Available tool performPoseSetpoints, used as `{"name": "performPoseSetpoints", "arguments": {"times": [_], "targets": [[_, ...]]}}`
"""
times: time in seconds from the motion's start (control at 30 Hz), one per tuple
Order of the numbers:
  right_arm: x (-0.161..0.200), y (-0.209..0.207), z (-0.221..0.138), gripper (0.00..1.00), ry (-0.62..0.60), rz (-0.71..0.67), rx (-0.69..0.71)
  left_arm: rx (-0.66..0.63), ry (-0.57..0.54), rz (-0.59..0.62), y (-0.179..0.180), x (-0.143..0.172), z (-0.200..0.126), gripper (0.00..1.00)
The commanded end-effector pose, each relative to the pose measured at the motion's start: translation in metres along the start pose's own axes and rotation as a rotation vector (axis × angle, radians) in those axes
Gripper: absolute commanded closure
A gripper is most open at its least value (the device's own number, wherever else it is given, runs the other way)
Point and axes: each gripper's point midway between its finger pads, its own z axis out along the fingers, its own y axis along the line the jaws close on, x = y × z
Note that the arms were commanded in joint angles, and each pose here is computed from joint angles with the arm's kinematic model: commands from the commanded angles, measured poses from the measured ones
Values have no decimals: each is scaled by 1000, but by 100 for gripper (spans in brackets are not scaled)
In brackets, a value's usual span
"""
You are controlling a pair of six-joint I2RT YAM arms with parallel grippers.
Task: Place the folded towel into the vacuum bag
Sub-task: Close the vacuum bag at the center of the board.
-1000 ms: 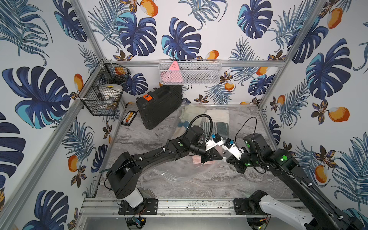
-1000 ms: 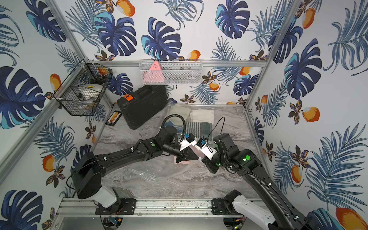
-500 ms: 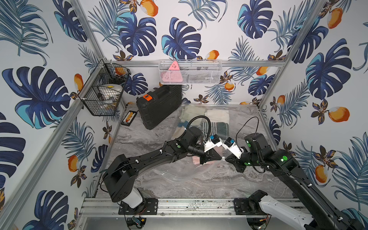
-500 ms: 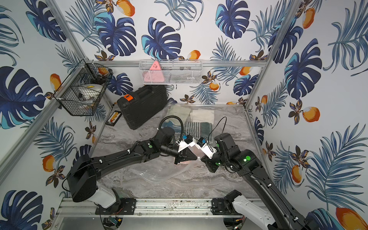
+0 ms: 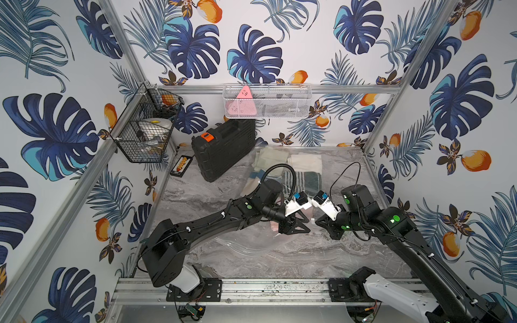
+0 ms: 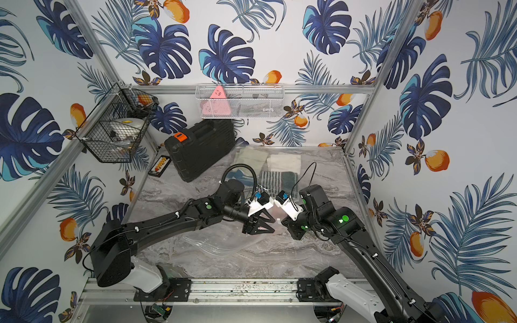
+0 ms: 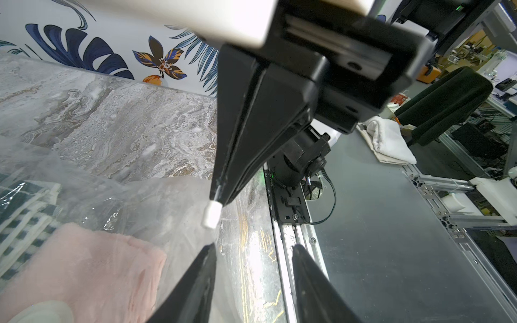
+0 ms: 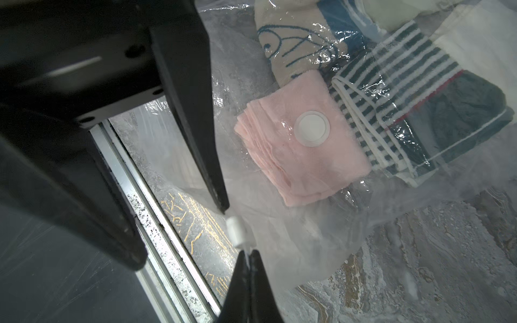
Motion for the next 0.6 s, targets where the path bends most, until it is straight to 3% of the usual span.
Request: {"name": "performPoseSetpoints", "arguments": {"times": [0.0,0.2,0.33,0.57], "targets": [[-17,6,-3,100,-65,-20,-38,51,-59,20,-4,-14,5,51],[-16,9,-4,100,-70,-18,-51,62,-110,12,9,-21,17,52],[-16,7,-5,100,-68,-12,-39,97,-181,-8,9,-31,20,59],[-16,6,-6,100,-70,-5,-32,98,-215,2,3,-20,16,62]]}}
